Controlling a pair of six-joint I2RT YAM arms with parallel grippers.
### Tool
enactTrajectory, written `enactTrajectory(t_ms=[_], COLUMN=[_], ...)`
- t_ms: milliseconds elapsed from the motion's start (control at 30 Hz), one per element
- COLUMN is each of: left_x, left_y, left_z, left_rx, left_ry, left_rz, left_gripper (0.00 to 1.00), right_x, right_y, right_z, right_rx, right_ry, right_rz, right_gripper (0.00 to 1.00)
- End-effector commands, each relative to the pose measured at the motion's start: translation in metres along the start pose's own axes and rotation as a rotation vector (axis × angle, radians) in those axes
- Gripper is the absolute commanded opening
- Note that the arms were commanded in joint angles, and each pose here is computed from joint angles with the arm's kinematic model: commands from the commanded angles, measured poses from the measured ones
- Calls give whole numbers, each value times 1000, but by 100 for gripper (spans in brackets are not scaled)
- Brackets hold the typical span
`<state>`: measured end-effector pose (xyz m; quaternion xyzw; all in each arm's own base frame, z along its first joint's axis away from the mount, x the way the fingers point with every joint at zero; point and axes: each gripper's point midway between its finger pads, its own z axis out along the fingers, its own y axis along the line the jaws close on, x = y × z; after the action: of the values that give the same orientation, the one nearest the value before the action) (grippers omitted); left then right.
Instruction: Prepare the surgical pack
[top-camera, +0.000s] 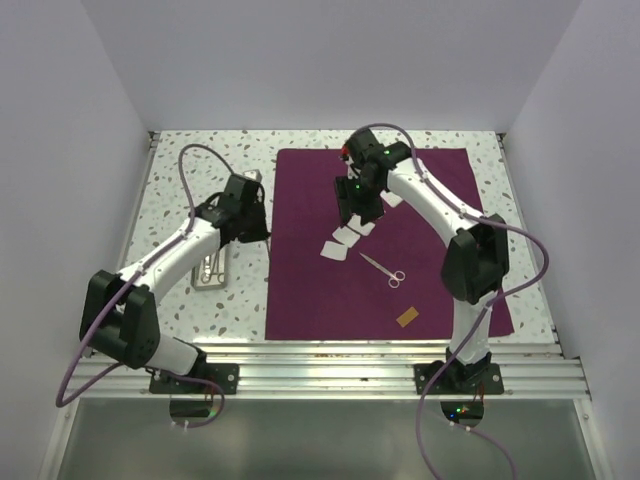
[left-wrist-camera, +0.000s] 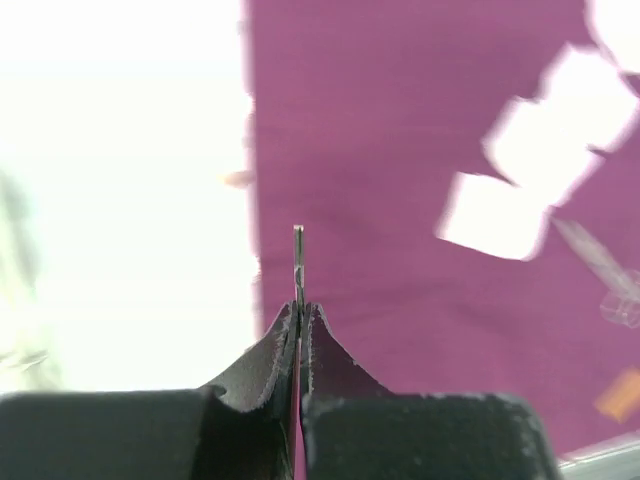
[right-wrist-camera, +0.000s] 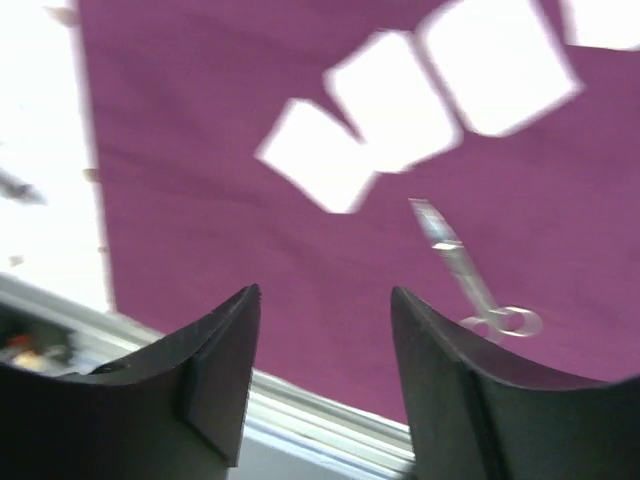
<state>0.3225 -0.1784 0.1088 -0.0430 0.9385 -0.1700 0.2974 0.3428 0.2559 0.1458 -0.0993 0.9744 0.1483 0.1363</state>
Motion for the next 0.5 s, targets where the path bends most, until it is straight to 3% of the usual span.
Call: enactTrajectory(t_ms=[0, 133, 200, 467], left_x=[10, 0, 3, 5], left_y=[88, 136, 153, 194], left_z=[-47, -60, -54, -35], left_rx=[-410, -588, -614, -707], left_ry=[155, 147, 192, 262], left_rz=[109, 86, 52, 55], left_gripper=[0, 0, 0, 0], right_x=[16, 34, 38, 58], right_y=[-45, -78, -84, -85], right_z=[0, 19, 30, 56], right_rx=[155, 275, 278, 232], right_ry=[95, 178, 178, 229], right_rz=[-144, -235, -238, -234], right_gripper=[57, 41, 40, 52])
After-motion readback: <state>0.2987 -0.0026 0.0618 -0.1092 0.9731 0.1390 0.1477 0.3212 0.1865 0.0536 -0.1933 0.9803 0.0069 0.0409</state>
